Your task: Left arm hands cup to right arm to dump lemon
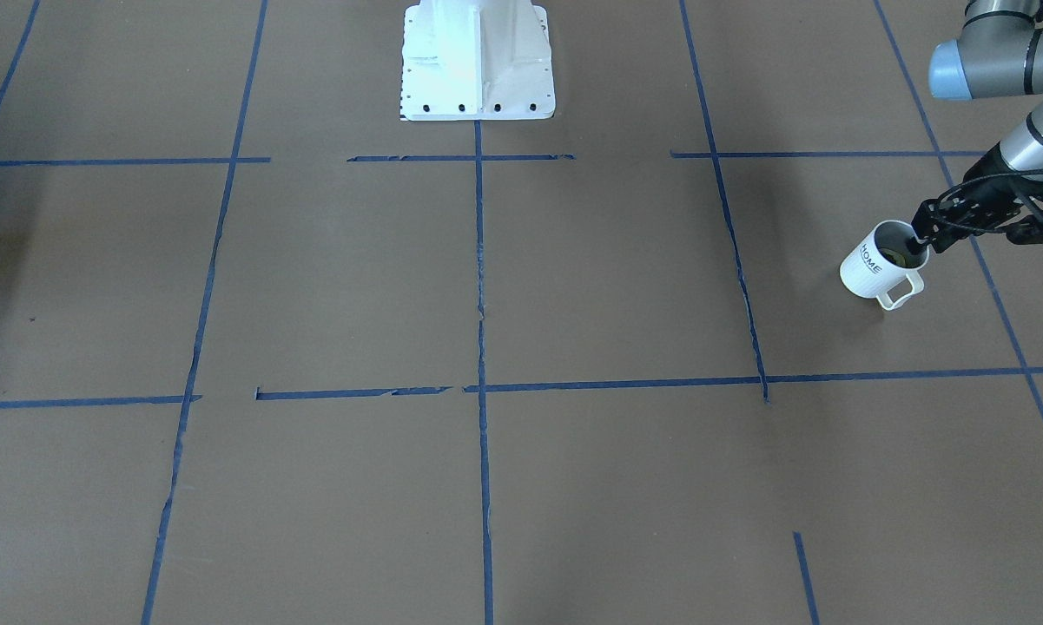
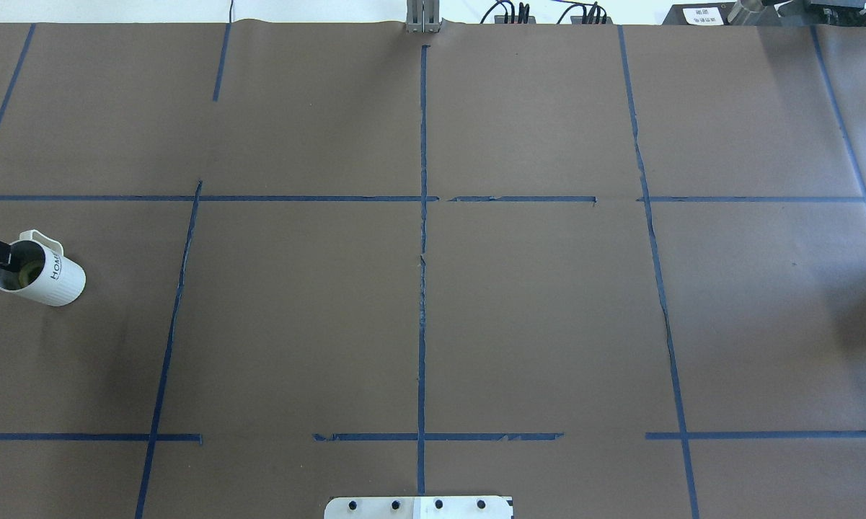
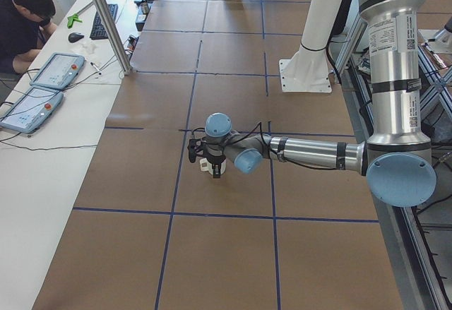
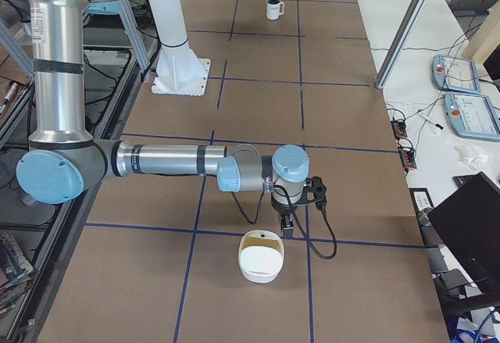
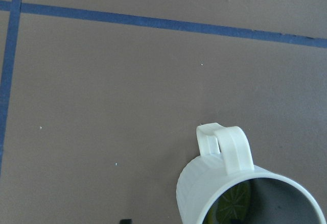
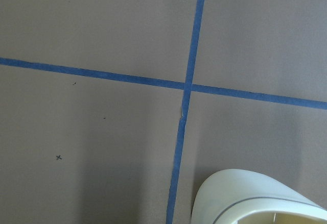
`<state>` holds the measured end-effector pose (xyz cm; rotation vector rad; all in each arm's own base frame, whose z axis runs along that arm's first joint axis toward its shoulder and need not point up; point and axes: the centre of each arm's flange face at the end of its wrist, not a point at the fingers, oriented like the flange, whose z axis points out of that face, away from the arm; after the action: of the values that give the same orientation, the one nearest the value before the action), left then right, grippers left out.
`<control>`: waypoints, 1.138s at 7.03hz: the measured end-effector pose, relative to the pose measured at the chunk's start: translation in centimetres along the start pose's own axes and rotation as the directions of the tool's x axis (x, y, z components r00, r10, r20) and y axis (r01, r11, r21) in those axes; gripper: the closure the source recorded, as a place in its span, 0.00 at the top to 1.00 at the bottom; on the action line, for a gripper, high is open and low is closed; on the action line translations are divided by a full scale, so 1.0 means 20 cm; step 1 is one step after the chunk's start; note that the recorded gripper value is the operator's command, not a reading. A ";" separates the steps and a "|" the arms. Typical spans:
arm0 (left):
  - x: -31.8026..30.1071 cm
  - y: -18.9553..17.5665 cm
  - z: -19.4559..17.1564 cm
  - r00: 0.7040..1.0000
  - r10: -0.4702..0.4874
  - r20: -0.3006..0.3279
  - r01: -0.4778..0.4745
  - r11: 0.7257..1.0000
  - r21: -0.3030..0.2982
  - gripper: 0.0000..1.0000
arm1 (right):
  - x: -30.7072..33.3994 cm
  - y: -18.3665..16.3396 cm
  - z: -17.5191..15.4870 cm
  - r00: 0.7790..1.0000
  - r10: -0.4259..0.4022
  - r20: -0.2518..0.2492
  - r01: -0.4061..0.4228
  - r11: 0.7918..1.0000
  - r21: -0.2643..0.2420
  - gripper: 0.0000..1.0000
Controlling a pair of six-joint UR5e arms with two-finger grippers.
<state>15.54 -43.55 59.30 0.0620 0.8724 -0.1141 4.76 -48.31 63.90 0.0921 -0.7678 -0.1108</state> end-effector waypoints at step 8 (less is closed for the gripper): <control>0.51 -0.23 -0.27 1.000 0.022 -0.014 -0.021 0.999 0.036 0.00 | -0.07 -0.06 -0.05 0.991 -0.133 -0.009 0.133 0.983 0.126 0.99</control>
<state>17.43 -48.33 47.91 0.1060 0.8839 -0.1096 4.36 -49.24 62.10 0.2642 -0.7673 -0.1889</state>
